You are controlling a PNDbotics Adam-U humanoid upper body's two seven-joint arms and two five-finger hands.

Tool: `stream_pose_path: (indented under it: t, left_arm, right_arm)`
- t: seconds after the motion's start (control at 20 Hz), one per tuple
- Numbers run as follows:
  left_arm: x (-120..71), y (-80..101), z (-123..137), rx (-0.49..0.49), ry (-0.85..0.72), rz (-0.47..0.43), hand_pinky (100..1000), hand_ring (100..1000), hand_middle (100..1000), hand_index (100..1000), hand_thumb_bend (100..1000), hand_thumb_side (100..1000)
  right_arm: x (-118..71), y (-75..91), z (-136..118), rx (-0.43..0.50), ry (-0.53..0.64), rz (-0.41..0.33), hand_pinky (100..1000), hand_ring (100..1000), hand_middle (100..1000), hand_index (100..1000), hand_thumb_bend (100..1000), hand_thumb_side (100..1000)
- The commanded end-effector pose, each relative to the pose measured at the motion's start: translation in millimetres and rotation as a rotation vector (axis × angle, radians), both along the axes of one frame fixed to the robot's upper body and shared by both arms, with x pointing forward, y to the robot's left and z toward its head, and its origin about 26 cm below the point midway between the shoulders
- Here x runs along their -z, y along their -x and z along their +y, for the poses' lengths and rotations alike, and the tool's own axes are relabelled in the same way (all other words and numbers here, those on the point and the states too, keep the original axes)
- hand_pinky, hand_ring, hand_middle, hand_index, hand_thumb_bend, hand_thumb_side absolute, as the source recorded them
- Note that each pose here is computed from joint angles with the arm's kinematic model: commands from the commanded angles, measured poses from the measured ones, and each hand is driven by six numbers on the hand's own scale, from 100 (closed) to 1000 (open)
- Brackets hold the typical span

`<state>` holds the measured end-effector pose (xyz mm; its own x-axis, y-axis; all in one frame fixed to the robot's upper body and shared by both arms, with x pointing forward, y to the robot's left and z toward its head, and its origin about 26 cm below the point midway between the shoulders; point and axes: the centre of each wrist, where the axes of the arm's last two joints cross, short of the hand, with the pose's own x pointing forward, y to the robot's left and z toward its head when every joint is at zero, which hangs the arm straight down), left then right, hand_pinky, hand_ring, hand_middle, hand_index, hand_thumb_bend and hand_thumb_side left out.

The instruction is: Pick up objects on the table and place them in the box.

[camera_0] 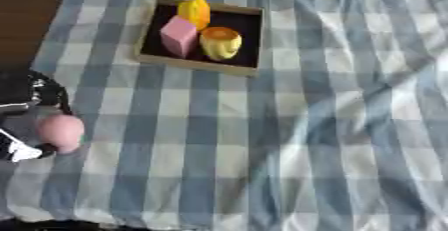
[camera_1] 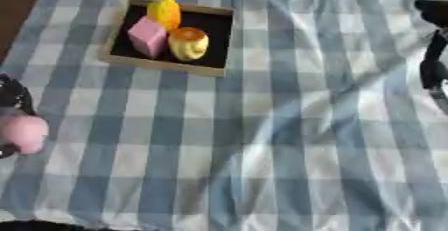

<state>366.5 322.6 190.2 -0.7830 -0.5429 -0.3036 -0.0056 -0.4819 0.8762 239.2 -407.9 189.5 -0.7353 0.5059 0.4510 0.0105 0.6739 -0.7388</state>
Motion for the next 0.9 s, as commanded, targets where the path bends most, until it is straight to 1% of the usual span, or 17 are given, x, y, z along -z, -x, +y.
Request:
stream_pose_path:
  t: [0.05,0.1,0.15,0.25,0.4,0.55,0.65,0.8,0.9]
  left_arm:
    - [-5.6,-1.8,4,0.010,-0.004,-0.026,670,690,571,653,150,352]
    - [-5.3,-1.9,4,0.014,0.005,-0.017,658,678,560,646,109,337]
    - [-5.9,-1.8,4,0.018,0.016,-0.009,646,665,547,630,100,320]
    - [-11.1,-1.0,2,0.025,0.046,-0.002,631,651,533,598,100,316]
    - [-25.7,1.6,-3,0.057,0.104,-0.016,617,636,519,567,100,306]
    - [-47.3,5.5,-10,0.107,0.167,-0.044,610,637,514,557,100,296]
    - [-65.1,8.5,-17,0.151,0.210,-0.075,610,637,516,557,100,283]
    - [-93.2,9.9,-32,0.225,0.291,-0.137,615,636,531,557,100,266]
    - [-108.5,7.2,-46,0.288,0.342,-0.163,615,631,530,556,100,257]
  right_arm:
    - [-8.4,1.5,0,-0.008,0.014,-0.016,1000,1000,355,948,100,470]
    - [-8.1,1.6,0,-0.007,0.014,-0.014,1000,1000,355,948,100,470]
    - [-7.9,1.6,0,-0.007,0.015,-0.012,1000,1000,355,948,100,470]
    - [-7.9,1.7,0,-0.007,0.016,-0.010,1000,1000,355,948,100,470]
    - [-8.3,1.7,0,-0.007,0.014,-0.010,1000,1000,355,946,100,470]
    - [-8.6,2.2,-1,-0.006,0.014,-0.013,1000,1000,356,944,100,470]
    - [-8.8,2.6,-1,-0.004,0.012,-0.016,1000,1000,356,943,100,470]
    - [-8.9,3.1,-2,-0.003,0.011,-0.018,1000,1000,356,942,100,470]
    - [-8.8,3.1,-2,-0.005,0.012,-0.016,1000,1000,356,942,100,470]
